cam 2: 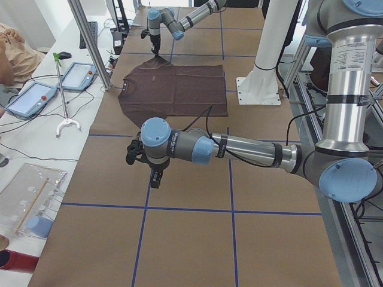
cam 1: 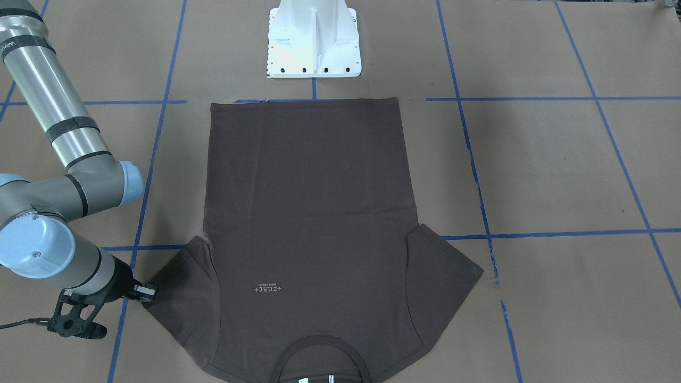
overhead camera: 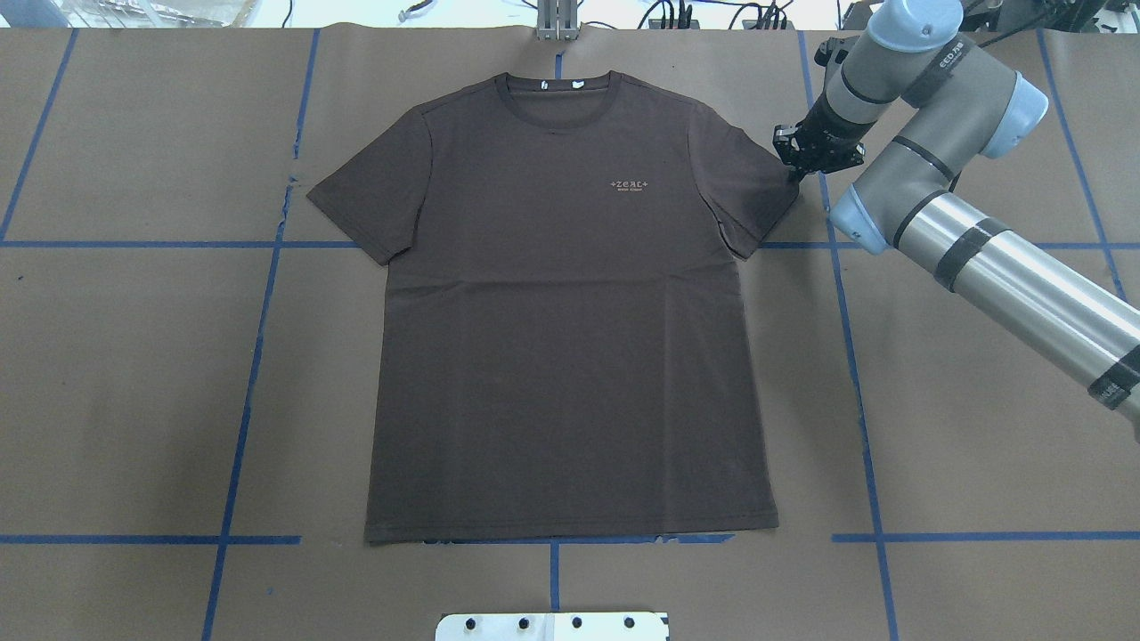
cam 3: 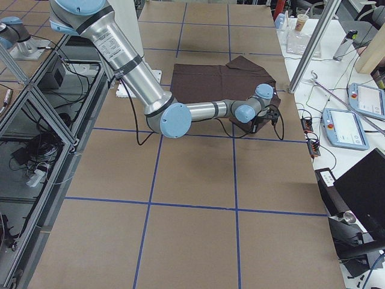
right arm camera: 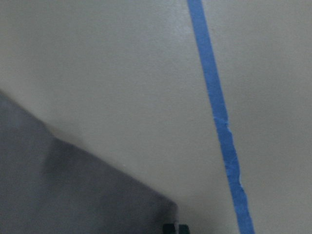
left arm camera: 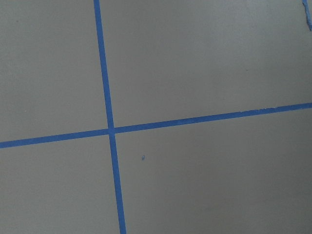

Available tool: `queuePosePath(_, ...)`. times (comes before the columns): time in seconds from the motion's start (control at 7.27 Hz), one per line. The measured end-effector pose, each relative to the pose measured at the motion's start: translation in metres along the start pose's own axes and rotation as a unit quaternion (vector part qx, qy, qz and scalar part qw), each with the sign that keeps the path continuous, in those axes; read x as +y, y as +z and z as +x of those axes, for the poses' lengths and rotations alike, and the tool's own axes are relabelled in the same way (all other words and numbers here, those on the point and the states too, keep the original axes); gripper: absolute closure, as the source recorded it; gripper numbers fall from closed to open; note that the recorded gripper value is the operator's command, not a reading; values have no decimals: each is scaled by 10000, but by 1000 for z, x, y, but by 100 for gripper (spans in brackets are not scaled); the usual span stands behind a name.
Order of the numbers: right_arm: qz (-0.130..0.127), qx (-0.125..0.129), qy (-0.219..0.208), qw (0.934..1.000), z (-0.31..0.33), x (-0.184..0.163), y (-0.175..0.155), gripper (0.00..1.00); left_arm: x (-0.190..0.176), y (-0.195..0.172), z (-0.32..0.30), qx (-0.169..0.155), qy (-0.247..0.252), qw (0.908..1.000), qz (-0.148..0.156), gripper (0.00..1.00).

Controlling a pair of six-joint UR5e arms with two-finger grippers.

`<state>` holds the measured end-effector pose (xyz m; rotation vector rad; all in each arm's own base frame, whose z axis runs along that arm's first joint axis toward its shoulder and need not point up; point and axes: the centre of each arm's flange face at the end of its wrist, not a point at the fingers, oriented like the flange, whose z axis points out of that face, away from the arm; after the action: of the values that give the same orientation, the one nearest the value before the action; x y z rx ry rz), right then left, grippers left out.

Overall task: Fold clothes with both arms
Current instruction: 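Move the right gripper down to the sleeve nearest it, then grasp the sleeve with the right gripper and fold it inward onto the shirt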

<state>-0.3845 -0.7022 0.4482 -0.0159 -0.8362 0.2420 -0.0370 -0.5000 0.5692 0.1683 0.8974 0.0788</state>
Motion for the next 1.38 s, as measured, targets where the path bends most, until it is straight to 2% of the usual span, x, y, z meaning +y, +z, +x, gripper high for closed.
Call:
queuePosePath(0.41,99,-416,-86,9991,-81,31,-25,100,0,-1,1,2,13,10000,10,0)
queuePosePath(0.83,270,-482,-12,9985,-172,63,-20,100,-2,-8,11,76,117,9999,86,0)
queuePosePath(0.96,336,-478,-20,9983,-188,67,-19,1,-3,-10,15,110,153,9998,110,0)
queuePosePath(1.1,376,-468,-6,9982,-197,68,-19,0,-3,-12,17,133,203,9996,145,0)
queuePosePath(1.38,554,-418,401,9968,-197,65,-18,0,-7,-9,30,402,360,9983,236,0)
